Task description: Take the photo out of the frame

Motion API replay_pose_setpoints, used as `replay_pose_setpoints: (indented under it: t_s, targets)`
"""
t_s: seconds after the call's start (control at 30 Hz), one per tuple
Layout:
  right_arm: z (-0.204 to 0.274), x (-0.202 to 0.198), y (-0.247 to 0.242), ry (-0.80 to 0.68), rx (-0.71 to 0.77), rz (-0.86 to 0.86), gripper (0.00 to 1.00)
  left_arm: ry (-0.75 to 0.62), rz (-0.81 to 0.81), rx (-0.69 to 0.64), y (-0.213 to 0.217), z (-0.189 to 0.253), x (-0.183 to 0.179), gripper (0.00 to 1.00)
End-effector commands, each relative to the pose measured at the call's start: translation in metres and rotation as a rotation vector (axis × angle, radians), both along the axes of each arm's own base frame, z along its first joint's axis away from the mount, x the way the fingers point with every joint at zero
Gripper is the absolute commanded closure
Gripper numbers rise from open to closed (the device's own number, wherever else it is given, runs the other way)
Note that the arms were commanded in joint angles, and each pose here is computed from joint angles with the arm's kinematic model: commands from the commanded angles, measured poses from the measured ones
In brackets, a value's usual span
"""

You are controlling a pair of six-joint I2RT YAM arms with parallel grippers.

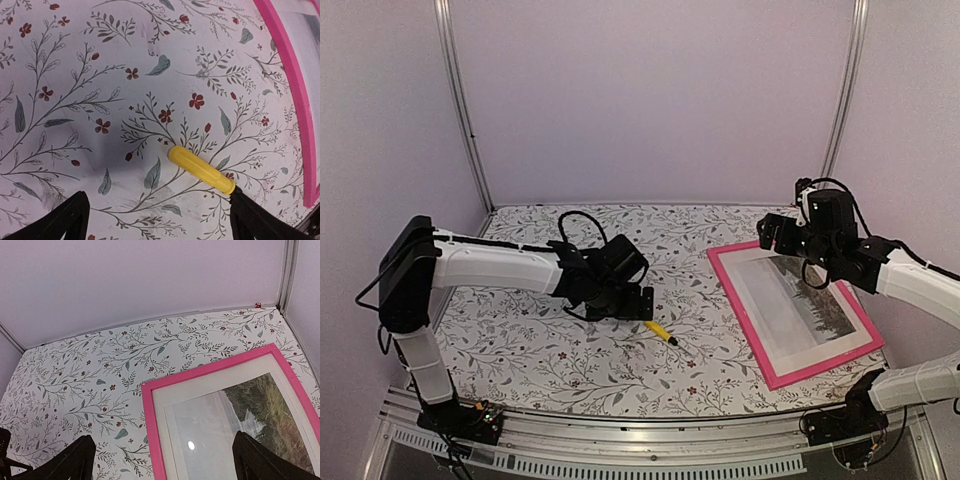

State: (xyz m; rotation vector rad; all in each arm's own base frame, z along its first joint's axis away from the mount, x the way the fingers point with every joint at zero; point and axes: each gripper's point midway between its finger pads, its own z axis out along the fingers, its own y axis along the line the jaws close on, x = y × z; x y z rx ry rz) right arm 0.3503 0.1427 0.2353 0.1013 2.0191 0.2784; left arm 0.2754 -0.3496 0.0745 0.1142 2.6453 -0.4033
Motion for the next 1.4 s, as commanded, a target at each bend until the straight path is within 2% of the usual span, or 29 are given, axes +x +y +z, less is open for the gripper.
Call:
replay_pose_setpoints:
  t_s: [0.0, 0.2, 0.53, 0.87, 1.03, 1.37]
  targets:
    - [0.000, -0.005, -0.003, -0.013, -0.015, 0.013, 0.01, 0.049, -0.037, 0.024, -0.020, -0.008, -0.015, 0.01]
    - [0.002, -0.008, -0.004, -0.018, -0.024, 0.019, 0.01, 0.067, -0.077, 0.066, -0.039, -0.021, -0.021, 0.02]
    - [0.000, -0.014, -0.008, -0.014, -0.019, 0.019, 0.01, 0.127, -0.117, 0.140, -0.049, -0.052, -0.025, 0.18]
    - [-0.001, -0.020, -0.011, -0.014, 0.000, 0.008, 0.01, 0.104, -0.131, 0.183, -0.056, -0.061, -0.014, 0.32]
    - [-0.002, -0.021, -0.012, -0.010, 0.002, 0.007, 0.01, 0.103, -0.122, 0.215, -0.049, -0.065, -0.013, 0.41]
    - [-0.005, -0.019, -0.009, 0.001, 0.006, 0.013, 0.01, 0.094, -0.100, 0.250, -0.029, -0.067, -0.002, 0.66]
